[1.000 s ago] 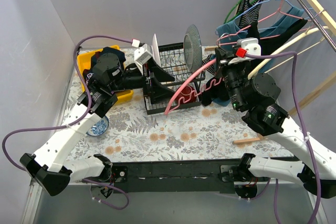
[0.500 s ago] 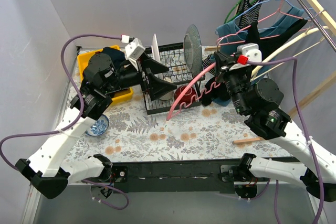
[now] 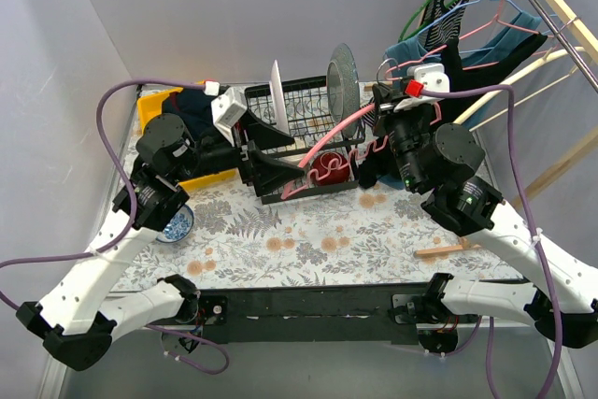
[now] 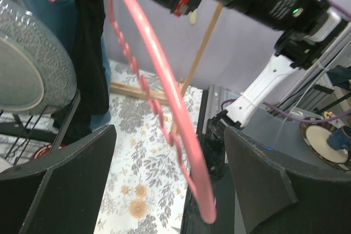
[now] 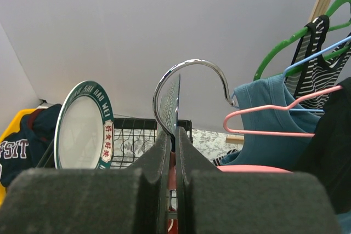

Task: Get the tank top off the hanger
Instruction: Place the hanger at the clothesline.

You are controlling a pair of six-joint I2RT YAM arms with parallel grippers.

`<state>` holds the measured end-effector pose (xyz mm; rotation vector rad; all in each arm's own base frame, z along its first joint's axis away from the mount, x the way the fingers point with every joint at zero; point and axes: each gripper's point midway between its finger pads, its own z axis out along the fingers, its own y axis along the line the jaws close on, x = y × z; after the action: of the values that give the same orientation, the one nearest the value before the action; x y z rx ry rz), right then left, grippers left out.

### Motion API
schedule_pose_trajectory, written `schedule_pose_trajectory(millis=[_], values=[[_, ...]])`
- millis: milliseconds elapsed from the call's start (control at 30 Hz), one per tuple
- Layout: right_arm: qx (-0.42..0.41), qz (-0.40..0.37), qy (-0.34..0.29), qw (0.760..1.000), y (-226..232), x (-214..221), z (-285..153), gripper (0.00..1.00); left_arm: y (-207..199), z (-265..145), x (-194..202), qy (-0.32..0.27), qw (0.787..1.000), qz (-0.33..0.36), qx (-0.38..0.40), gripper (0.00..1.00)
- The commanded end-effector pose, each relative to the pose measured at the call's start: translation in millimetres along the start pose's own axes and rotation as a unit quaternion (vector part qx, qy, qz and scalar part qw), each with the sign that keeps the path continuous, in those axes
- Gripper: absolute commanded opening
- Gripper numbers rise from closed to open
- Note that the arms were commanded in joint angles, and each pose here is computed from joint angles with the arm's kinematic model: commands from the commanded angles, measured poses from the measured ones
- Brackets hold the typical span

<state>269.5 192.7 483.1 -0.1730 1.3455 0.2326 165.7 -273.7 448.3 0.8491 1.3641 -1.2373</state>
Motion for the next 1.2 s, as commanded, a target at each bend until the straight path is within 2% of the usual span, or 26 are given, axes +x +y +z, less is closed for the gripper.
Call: schedule_pose_trajectory(millis=[0, 233, 300, 367, 400, 467, 500, 567, 767, 833, 867, 933, 967, 1033, 1100, 1133, 1167], values=[[0.024, 0.054, -0.043, 0.997, -16.6, -40.9, -4.9, 0.01, 15.7, -1.6, 11.2, 0.009, 0.999, 0.016, -0.036, 0.78], [0.024, 0.06, -0.048, 0.997, -18.5, -46.1, -6.4, 0.01, 30.2, 8.7, 27.6, 0.034, 0.998, 0.013, -0.048, 0.66], [0.021, 0.06, -0.048, 0.997, -17.5, -46.0, -6.3, 0.01, 32.3, 12.7, 32.8, 0.042, 0.998, 0.009, -0.046, 0.59], [0.023, 0.061, -0.048, 0.997, -17.3, -45.2, -5.9, 0.01, 34.6, 14.4, 35.3, 0.047, 0.997, 0.007, -0.053, 0.49], [0.023, 0.061, -0.048, 0.997, -17.3, -45.2, -5.9, 0.01, 35.1, 17.6, 37.6, 0.051, 0.997, 0.006, -0.053, 0.38], [0.021, 0.061, -0.049, 0.997, -16.8, -44.5, -6.2, 0.01, 38.7, 19.1, 39.9, 0.056, 0.996, 0.006, -0.065, 0.27], [0.02, 0.065, -0.052, 0.996, -18.2, -46.4, -7.9, 0.01, 37.6, 20.7, 38.6, 0.055, 0.996, 0.007, -0.065, 0.14], [0.019, 0.069, -0.056, 0.996, -19.1, -46.9, -9.2, 0.01, 38.7, 21.2, 37.2, 0.053, 0.996, 0.009, -0.072, 0.0], [-0.019, 0.106, -0.086, 0.99, -17.5, -71.4, -21.9, 0.01, 37.6, 27.3, 21.0, 0.029, 0.996, 0.016, -0.078, 0.0], [-0.04, 0.125, -0.106, 0.986, -19.8, -86.3, -32.2, 0.14, 40.9, 30.6, 15.9, 0.022, 0.996, 0.017, -0.085, 0.0], [-0.045, 0.134, -0.114, 0.983, -21.6, -92.1, -35.9, 0.26, 41.4, 31.8, 13.9, 0.02, 0.996, 0.019, -0.086, 0.0], [-0.062, 0.154, -0.138, 0.976, -25.0, -109.3, -46.3, 0.34, 43.0, 36.3, 10.7, 0.017, 0.996, 0.022, -0.086, 0.0], [-0.07, 0.157, -0.145, 0.974, -24.5, -114.8, -48.6, 0.46, 44.7, 41.7, 7.8, 0.016, 0.996, 0.023, -0.084, 0.0], [-0.076, 0.167, -0.158, 0.97, -27.1, -131.9, -52.1, 0.55, 46.7, 49.6, 4.6, 0.013, 0.996, 0.025, -0.082, 0.0], [-0.08, 0.174, -0.167, 0.967, -29.5, -149.7, -53.6, 0.73, 51.1, 58.3, 3.3, 0.016, 0.996, 0.028, -0.084, 0.0], [-0.081, 0.172, -0.163, 0.968, -29.8, -151.9, -53.9, 0.86, 53.0, 60.9, 1.1, 0.013, 0.996, 0.03, -0.087, 0.0], [-0.084, 0.174, -0.165, 0.967, -30.1, -156.5, -55.0, 0.91, 54.7, 65.1, 2.6, 0.014, 0.996, 0.031, -0.085, 0.0]])
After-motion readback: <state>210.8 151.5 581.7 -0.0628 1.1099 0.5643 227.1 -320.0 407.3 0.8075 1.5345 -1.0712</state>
